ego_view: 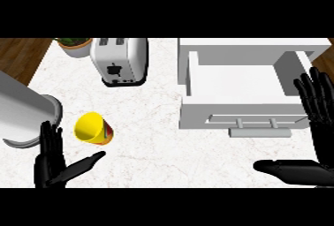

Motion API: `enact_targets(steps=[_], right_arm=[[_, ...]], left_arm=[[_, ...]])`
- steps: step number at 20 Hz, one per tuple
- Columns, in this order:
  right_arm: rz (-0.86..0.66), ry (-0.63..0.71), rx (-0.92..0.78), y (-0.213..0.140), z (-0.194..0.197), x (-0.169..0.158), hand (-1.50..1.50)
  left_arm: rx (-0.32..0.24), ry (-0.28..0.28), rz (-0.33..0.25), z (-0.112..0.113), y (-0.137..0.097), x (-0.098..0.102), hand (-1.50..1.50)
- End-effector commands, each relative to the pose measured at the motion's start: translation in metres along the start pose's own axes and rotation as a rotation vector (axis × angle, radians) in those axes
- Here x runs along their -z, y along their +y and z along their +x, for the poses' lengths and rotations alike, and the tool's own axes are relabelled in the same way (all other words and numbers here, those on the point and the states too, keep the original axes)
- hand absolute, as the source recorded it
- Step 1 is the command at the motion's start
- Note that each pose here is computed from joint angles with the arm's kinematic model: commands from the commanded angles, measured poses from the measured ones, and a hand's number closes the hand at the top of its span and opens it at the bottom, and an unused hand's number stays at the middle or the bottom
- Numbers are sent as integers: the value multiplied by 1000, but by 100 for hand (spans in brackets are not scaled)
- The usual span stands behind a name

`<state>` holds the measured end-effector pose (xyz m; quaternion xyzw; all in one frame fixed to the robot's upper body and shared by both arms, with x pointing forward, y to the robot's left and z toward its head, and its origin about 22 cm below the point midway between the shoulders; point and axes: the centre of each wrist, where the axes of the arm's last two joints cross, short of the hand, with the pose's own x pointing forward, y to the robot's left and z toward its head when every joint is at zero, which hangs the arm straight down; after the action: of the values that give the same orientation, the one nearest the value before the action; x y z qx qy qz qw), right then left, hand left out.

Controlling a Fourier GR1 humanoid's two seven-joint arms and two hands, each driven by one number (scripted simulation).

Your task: Pick up the cup, place it into the drawer and close the drawer

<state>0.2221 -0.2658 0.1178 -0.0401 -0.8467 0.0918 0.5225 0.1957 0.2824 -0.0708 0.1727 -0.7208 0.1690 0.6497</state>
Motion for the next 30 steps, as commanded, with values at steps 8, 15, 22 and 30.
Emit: enact_targets(steps=[8, 15, 22, 30], right_arm=[[10, 22, 10, 6, 3, -9, -150], [27, -2, 5, -10, 0, 10, -150], [13, 7, -7, 4, -7, 9, -150], [35, 8, 13, 2, -2, 2, -150]], left_arm=[[-25, -6, 42, -67, 11, 12, -150], [-42, -32, 32, -91, 45, 5, -150], [-54, -58, 15, -96, 36, 27, -150], [-73, -56, -36, -101, 10, 29, -150]])
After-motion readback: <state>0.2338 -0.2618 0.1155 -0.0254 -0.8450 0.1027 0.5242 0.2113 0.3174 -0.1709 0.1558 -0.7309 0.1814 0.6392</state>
